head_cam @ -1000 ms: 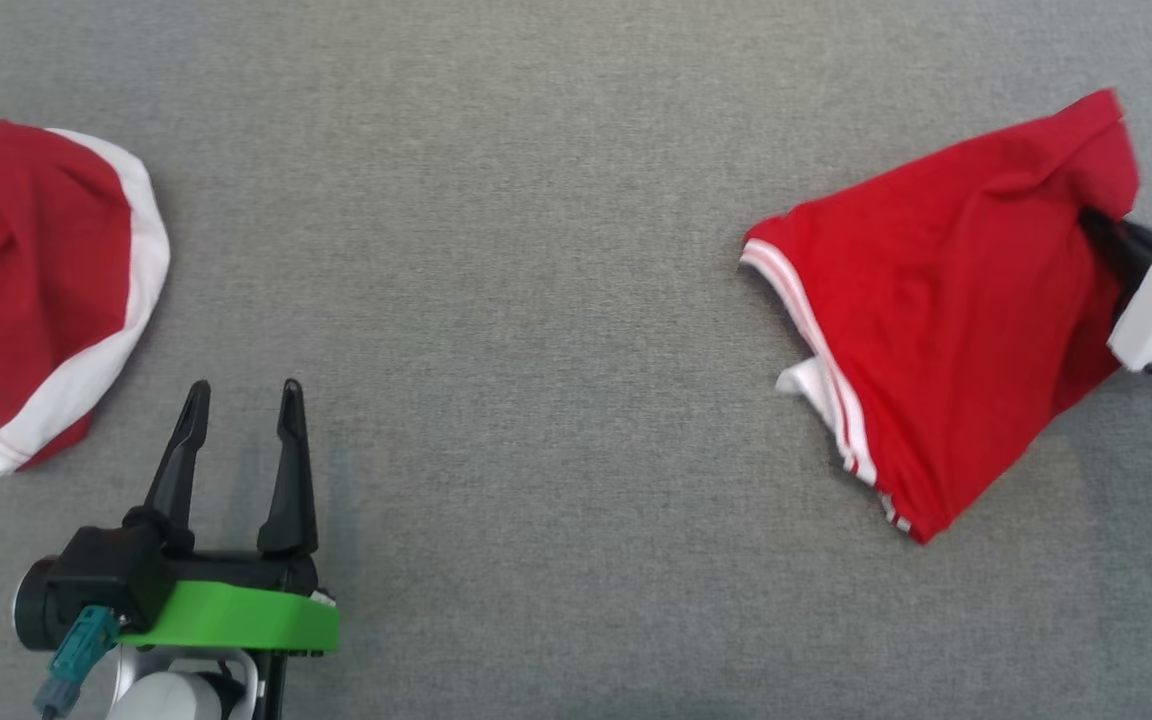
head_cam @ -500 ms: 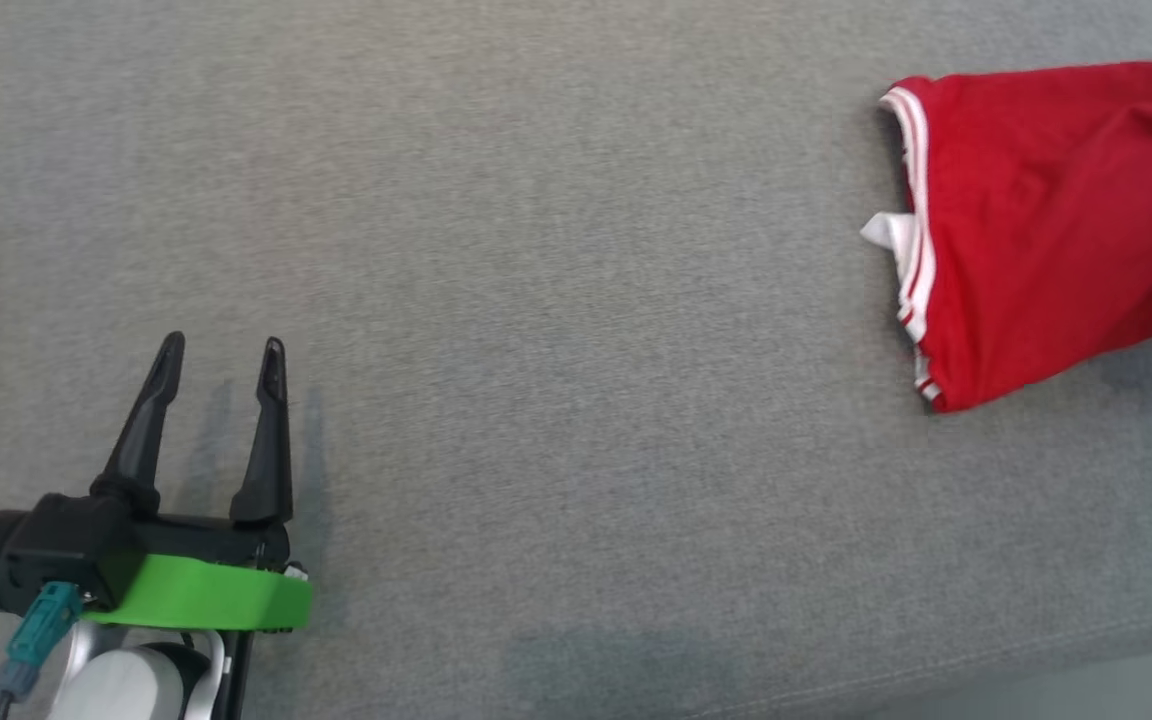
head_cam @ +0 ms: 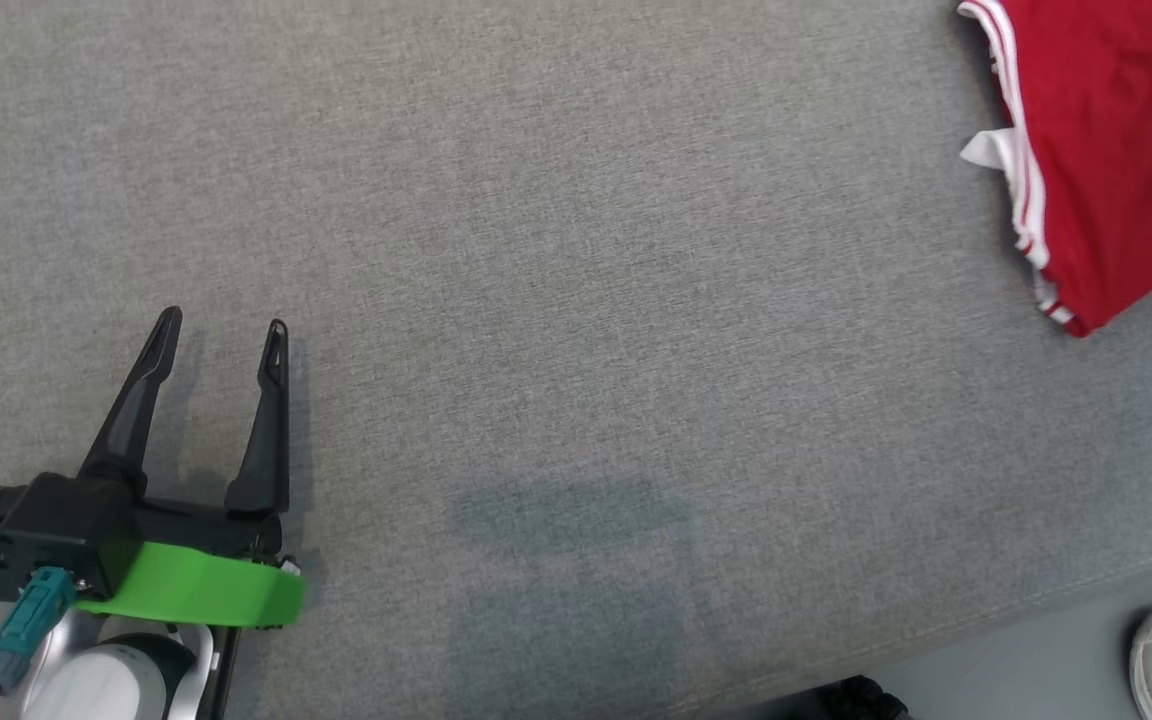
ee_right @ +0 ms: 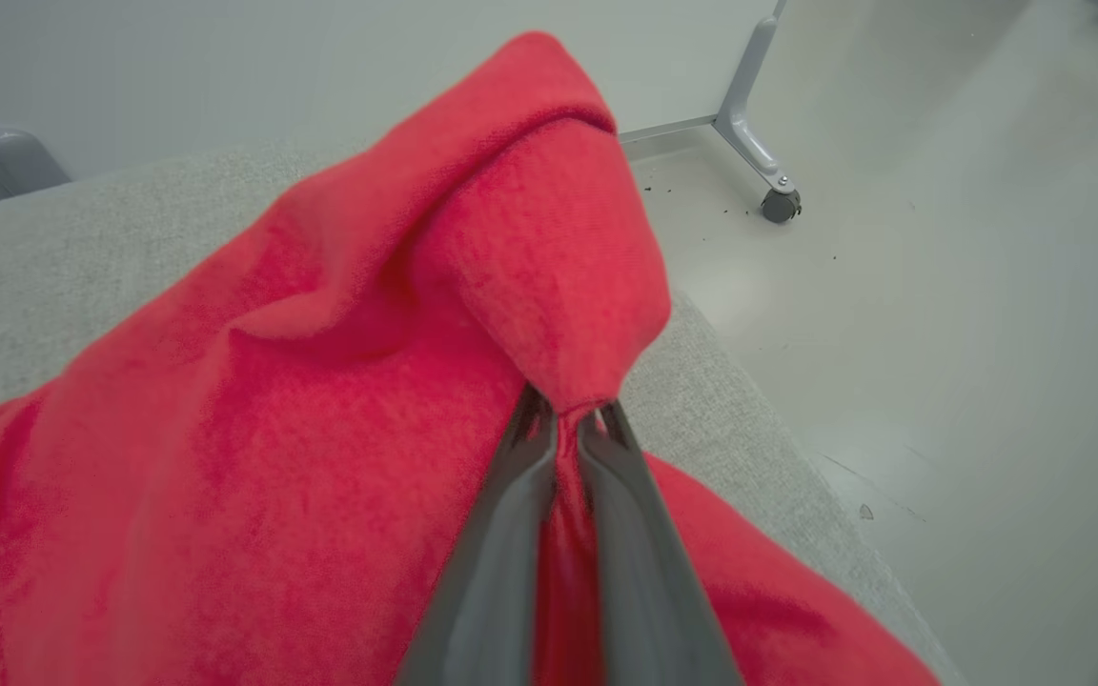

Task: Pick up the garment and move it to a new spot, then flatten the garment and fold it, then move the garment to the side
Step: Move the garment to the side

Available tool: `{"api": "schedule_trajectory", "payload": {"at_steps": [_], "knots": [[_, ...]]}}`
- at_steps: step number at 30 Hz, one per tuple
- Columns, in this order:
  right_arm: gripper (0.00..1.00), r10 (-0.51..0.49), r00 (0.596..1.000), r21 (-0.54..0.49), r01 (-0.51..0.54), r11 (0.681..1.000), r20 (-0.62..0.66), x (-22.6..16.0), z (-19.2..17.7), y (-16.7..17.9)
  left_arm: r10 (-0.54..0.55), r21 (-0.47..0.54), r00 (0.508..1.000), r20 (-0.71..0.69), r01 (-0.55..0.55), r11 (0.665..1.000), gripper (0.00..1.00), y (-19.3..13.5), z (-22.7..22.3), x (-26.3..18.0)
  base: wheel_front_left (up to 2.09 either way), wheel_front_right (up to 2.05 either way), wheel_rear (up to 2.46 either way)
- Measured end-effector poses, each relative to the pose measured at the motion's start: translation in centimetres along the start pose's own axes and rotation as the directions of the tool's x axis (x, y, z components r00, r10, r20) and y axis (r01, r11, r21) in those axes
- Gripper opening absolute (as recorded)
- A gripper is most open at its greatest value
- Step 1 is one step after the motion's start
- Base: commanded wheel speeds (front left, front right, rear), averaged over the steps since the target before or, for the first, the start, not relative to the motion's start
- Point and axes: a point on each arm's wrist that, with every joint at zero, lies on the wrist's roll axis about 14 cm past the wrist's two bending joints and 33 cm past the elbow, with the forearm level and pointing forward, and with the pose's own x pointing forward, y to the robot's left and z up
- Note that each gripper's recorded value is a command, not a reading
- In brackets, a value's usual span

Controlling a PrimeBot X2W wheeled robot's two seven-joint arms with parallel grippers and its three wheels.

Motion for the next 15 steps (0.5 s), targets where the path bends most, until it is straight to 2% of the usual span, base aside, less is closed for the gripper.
{"api": "schedule_trajectory", "payload": {"at_steps": [6, 7, 8, 9, 13, 15], "knots": [[0.0, -0.046, 0.998, -0.057, 0.048, 0.997, 0.033, 1.8, 1.0, -0.3, 0.046, 0.015, 0.999, -0.007, -0.045, 0.999, 1.0, 1.4, 0.1, -0.7, 0.0, 0.0, 0.0], [0.16, -0.061, 0.998, -0.064, 0.063, 0.996, 0.034, 2.0, 1.0, -0.7, 0.055, 0.018, 0.998, -0.009, -0.055, 0.998, 1.0, 1.7, 0.1, -0.8, 0.0, 0.0, 0.0], [0.5, -0.078, 0.997, -0.075, 0.079, 0.994, 0.026, 2.1, 1.0, -1.2, 0.064, 0.019, 0.998, -0.01, -0.064, 0.998, 1.0, 1.9, 0.1, -1.0, 0.0, 0.0, 0.0], [1.0, -0.09, 0.996, -0.087, 0.091, 0.992, 0.012, 2.2, 0.7, -1.5, 0.072, 0.02, 0.997, -0.011, -0.071, 0.997, 1.0, 2.1, 0.1, -1.2, 0.0, 0.0, 0.0], [1.0, -0.127, 0.992, -0.126, 0.126, 0.984, -0.007, 1.7, 0.2, -2.6, 0.091, 0.016, 0.996, 0.0, -0.091, 0.996, 1.0, 2.4, 0.5, -1.8, 0.0, 0.0, 0.0], [1.0, -0.138, 0.99, -0.174, 0.142, 0.974, 0.035, 1.1, 1.0, -3.2, 0.095, 0.011, 0.995, 0.012, -0.095, 0.995, 1.0, 2.2, 0.8, -2.1, 0.0, 0.0, 0.0]]}}
